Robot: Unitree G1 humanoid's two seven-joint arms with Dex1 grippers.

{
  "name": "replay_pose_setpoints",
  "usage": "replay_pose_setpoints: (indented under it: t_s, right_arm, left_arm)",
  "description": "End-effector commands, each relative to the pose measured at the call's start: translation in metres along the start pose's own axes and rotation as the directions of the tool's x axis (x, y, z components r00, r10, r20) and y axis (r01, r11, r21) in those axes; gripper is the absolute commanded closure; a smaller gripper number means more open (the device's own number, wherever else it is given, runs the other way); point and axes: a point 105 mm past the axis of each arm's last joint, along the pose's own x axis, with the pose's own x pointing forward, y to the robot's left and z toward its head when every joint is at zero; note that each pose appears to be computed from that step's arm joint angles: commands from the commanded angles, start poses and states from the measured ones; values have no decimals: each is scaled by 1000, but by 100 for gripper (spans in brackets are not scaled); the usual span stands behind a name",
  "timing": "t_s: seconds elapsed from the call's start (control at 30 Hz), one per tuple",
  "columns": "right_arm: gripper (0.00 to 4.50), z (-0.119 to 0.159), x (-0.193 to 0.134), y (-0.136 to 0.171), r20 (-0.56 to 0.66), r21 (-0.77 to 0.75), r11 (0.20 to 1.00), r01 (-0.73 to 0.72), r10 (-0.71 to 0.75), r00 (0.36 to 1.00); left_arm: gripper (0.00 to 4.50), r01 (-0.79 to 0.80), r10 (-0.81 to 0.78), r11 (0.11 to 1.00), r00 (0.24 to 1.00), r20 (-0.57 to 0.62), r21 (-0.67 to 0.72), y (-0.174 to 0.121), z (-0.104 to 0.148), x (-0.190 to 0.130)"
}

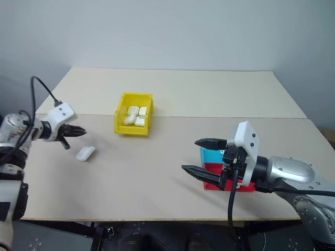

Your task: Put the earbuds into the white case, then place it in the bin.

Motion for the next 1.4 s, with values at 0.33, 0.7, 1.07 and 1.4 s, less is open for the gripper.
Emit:
replay_pose_setpoints:
  t_s: [0.33, 0.7, 1.07, 1.4]
  right_arm:
    - [0, 10, 1, 4, 31, -59, 997, -41, 43, 999]
    - [0, 11, 2, 5, 30, -64, 996, -57, 59, 998]
    - [0, 9, -2, 13, 29, -52, 999, -16, 17, 999]
    - [0, 9, -5, 19, 34, -41, 999, 12, -11, 999]
  left_arm:
    - [3, 314, -265, 802, 950, -167, 508, -16, -2, -57]
    - [3, 457, -336, 625, 889, -311, 633, -33, 11, -26]
    - [3, 563, -377, 540, 827, -418, 626, -46, 10, -7]
    - [3, 560, -342, 560, 828, -445, 611, -47, 6, 5]
